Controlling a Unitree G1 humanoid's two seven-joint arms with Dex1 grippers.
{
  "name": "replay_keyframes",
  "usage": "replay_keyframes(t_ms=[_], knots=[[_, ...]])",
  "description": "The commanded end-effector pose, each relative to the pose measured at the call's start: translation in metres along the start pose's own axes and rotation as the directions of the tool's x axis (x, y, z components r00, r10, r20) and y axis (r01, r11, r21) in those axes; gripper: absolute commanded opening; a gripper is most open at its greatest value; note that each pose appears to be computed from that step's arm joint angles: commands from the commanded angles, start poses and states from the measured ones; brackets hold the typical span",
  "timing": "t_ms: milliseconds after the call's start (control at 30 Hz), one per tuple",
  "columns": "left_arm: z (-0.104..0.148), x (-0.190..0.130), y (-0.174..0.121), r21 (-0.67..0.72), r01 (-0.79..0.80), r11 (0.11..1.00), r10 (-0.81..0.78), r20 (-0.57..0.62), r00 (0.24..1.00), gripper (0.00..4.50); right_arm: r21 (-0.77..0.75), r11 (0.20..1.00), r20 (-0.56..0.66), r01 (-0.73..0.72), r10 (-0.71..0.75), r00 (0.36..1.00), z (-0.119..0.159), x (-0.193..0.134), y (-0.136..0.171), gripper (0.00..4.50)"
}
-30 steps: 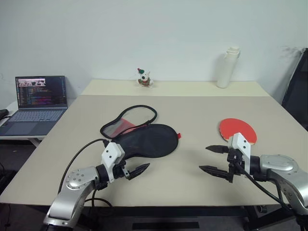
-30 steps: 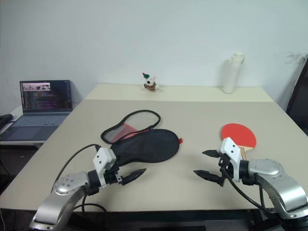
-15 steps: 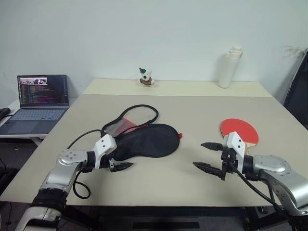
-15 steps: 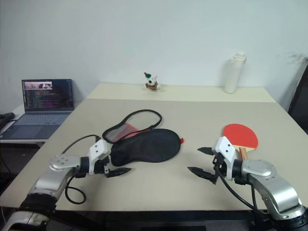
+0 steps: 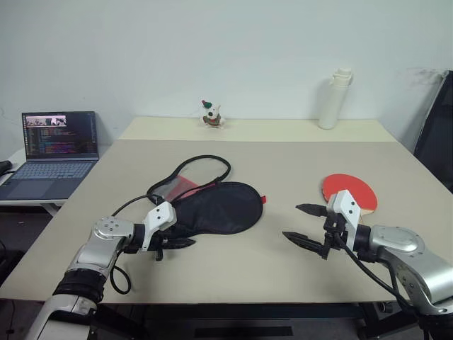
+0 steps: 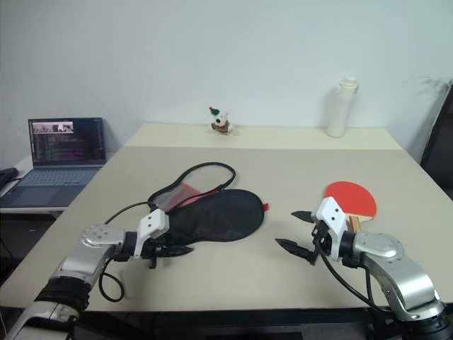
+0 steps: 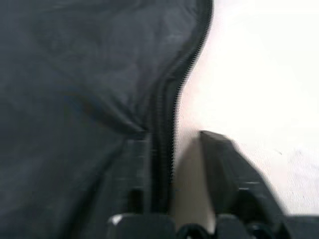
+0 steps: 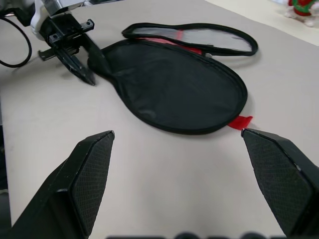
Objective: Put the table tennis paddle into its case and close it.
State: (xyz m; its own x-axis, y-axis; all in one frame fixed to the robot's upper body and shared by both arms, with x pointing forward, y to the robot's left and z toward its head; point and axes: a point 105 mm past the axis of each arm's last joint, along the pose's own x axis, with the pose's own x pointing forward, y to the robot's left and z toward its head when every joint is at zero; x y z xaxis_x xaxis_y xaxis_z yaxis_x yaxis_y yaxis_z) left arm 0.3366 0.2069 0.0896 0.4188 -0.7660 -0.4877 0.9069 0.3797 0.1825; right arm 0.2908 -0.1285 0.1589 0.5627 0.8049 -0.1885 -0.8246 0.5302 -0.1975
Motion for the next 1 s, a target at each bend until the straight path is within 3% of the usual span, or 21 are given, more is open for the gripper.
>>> replay_keyframes(t_ms=[33,67,367,667,767,867,1000], knots=[[0.025,0.002,-0.001,-0.03,-0.03,0.999,0.033,0.114,0.993,0.35,-0.045,0.998,0.042,0.041,-0.039,0.998,0.014,-0.007,-0.008,4.5],[0.032,0.004,-0.003,-0.048,-0.031,0.998,0.037,0.146,0.989,0.04,-0.044,0.998,0.043,0.045,-0.043,0.998,0.014,-0.008,-0.008,4.5],[0.098,0.057,-0.054,-0.263,0.068,0.962,0.039,0.382,0.923,0.04,-0.038,0.998,0.023,0.056,-0.055,0.998,0.011,-0.017,-0.01,4.5],[0.091,0.097,-0.057,-0.385,-0.003,0.923,0.137,0.322,0.937,0.04,-0.036,0.998,0.0,0.054,-0.054,0.999,0.009,-0.023,-0.008,4.5],[0.09,0.099,-0.058,-0.379,0.004,0.926,0.129,0.325,0.937,0.71,-0.027,0.998,-0.009,0.061,-0.061,0.998,0.008,-0.025,-0.008,4.5],[0.091,0.1,-0.059,-0.37,0.009,0.929,0.123,0.333,0.935,1.75,0.01,0.997,-0.02,0.077,-0.077,0.997,0.005,-0.027,-0.01,4.5],[0.105,0.086,-0.07,-0.32,0.115,0.94,0.033,0.423,0.906,3.23,0.17,0.98,-0.082,0.107,-0.094,0.992,-0.004,-0.03,-0.012,4.5]])
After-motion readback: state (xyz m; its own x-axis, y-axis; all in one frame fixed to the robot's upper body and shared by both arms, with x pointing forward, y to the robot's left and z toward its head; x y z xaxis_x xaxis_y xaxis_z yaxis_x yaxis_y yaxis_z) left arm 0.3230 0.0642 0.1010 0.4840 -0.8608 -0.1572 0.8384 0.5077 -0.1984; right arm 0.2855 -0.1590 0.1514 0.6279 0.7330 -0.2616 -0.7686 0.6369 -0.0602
